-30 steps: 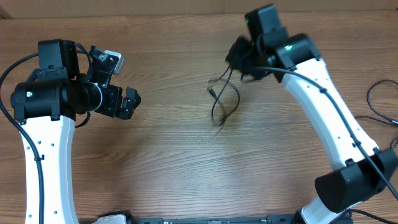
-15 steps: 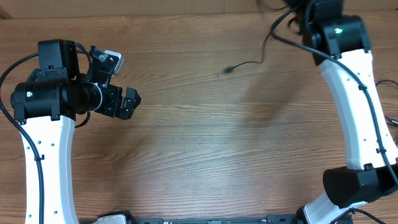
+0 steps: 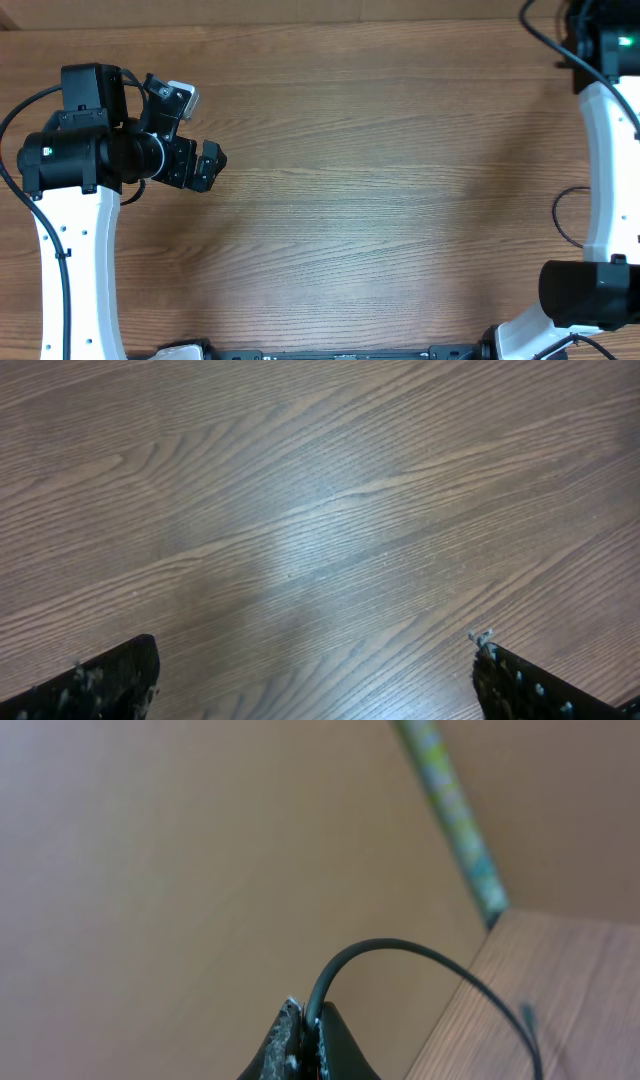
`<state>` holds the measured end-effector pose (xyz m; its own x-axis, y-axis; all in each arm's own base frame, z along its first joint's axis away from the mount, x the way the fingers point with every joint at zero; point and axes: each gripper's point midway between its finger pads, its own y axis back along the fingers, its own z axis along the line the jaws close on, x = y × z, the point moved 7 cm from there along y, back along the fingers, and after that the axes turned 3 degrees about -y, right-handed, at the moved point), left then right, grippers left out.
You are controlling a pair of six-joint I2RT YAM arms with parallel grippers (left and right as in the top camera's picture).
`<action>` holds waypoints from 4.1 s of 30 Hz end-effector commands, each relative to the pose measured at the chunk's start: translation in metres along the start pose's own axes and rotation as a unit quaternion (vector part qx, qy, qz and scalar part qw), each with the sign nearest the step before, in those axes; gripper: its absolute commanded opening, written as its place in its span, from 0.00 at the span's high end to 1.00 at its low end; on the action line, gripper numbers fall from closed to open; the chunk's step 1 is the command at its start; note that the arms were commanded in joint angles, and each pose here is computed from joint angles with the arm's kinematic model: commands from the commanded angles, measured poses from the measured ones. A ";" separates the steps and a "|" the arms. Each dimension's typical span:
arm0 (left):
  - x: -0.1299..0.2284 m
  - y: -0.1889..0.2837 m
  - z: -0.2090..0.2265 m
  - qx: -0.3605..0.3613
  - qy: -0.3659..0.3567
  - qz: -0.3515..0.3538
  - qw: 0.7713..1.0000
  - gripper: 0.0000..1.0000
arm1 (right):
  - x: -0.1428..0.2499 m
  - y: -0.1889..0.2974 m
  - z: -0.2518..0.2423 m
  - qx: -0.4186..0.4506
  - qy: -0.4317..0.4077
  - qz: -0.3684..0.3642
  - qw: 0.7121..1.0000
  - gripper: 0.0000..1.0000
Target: Untangle cables
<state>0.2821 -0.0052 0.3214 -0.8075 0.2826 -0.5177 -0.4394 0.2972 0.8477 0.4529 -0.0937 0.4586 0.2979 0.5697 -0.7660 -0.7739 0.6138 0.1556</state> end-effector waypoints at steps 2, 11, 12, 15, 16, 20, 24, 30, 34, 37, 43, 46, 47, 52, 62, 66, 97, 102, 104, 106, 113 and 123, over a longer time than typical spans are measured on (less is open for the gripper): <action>-0.001 0.003 0.000 0.004 -0.005 -0.006 1.000 0.00 | -0.020 -0.010 -0.008 0.012 -0.009 -0.032 0.999 0.96; -0.001 0.003 0.000 0.004 -0.005 -0.006 1.000 0.00 | -0.020 -0.048 -0.038 0.051 -0.006 -0.046 0.998 0.96; -0.002 0.003 -0.001 0.004 -0.005 -0.006 1.000 0.00 | -0.020 -0.051 -0.041 0.054 -0.006 -0.047 0.997 0.96; -0.001 0.003 0.000 0.004 -0.005 -0.006 1.000 0.00 | -0.021 -0.060 -0.049 0.063 -0.006 -0.052 0.997 0.96; -0.001 0.003 0.000 0.004 -0.005 -0.006 1.000 0.01 | -0.021 -0.064 -0.052 0.065 -0.007 -0.054 0.996 0.96; -0.001 0.003 0.000 0.004 -0.005 -0.006 1.000 0.00 | -0.020 -0.081 -0.064 0.073 -0.008 -0.057 0.996 0.96; -0.001 0.003 0.000 0.004 -0.005 -0.006 1.000 0.01 | -0.018 -0.095 -0.075 0.081 -0.009 -0.063 0.995 0.96; -0.001 0.003 0.000 0.004 -0.005 -0.006 1.000 0.01 | 0.001 -0.114 -0.092 0.099 0.018 -0.035 0.994 0.96; -0.002 0.003 -0.001 0.004 -0.005 -0.006 1.000 0.01 | 0.028 -0.130 -0.107 0.121 0.044 0.000 0.992 0.96; -0.001 0.003 0.000 0.004 -0.005 -0.006 1.000 0.00 | 0.054 -0.142 -0.120 0.134 0.067 0.037 0.988 0.96; -0.001 0.003 0.000 0.004 -0.005 -0.006 1.000 0.01 | 0.103 -0.163 -0.146 0.151 0.089 0.107 0.979 0.96; -0.001 0.003 0.000 0.004 -0.005 -0.006 1.000 0.01 | 0.125 -0.169 -0.157 0.157 0.097 0.142 0.973 0.96; -0.001 0.003 0.000 0.004 -0.005 -0.006 1.000 0.00 | 0.133 -0.172 -0.162 0.159 0.099 0.154 0.970 0.96; -0.001 0.003 0.000 0.004 -0.005 -0.006 1.000 0.00 | 0.157 -0.177 -0.179 0.175 0.110 0.189 0.960 0.77; -0.001 0.003 0.000 0.004 -0.005 -0.006 1.000 0.01 | 0.168 -0.176 -0.185 0.177 0.113 0.216 0.954 0.00; -0.001 0.003 0.000 0.004 -0.005 -0.006 1.000 0.00 | 0.172 -0.174 -0.182 0.158 0.133 0.240 0.949 0.00; -0.001 0.003 0.000 0.004 -0.005 -0.006 1.000 0.00 | 0.094 0.025 -0.056 -0.051 0.240 0.400 0.883 0.00; -0.001 0.003 0.000 0.004 -0.005 -0.006 1.000 0.00 | 0.104 0.067 -0.052 -0.050 0.265 0.448 0.852 0.00; -0.001 0.003 0.000 0.004 -0.005 -0.006 1.000 0.00 | 0.111 0.083 -0.050 -0.050 0.276 0.468 0.838 0.00; -0.001 0.003 0.000 0.004 -0.005 -0.006 1.000 0.00 | 0.118 0.096 -0.049 -0.052 0.285 0.487 0.824 0.00; -0.001 0.003 0.000 0.004 -0.005 -0.006 1.000 0.01 | 0.144 0.138 -0.046 -0.052 0.327 0.545 0.771 0.00; -0.001 0.003 0.000 0.004 -0.005 -0.006 1.000 0.01 | 0.162 0.180 -0.046 -0.066 0.340 0.614 0.709 0.00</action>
<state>0.2821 -0.0052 0.3214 -0.8075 0.2826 -0.5177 -0.4394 0.2972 0.8477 0.3440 0.0758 0.3195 -0.9502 0.2236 -0.2171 -0.2522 -0.1424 0.9571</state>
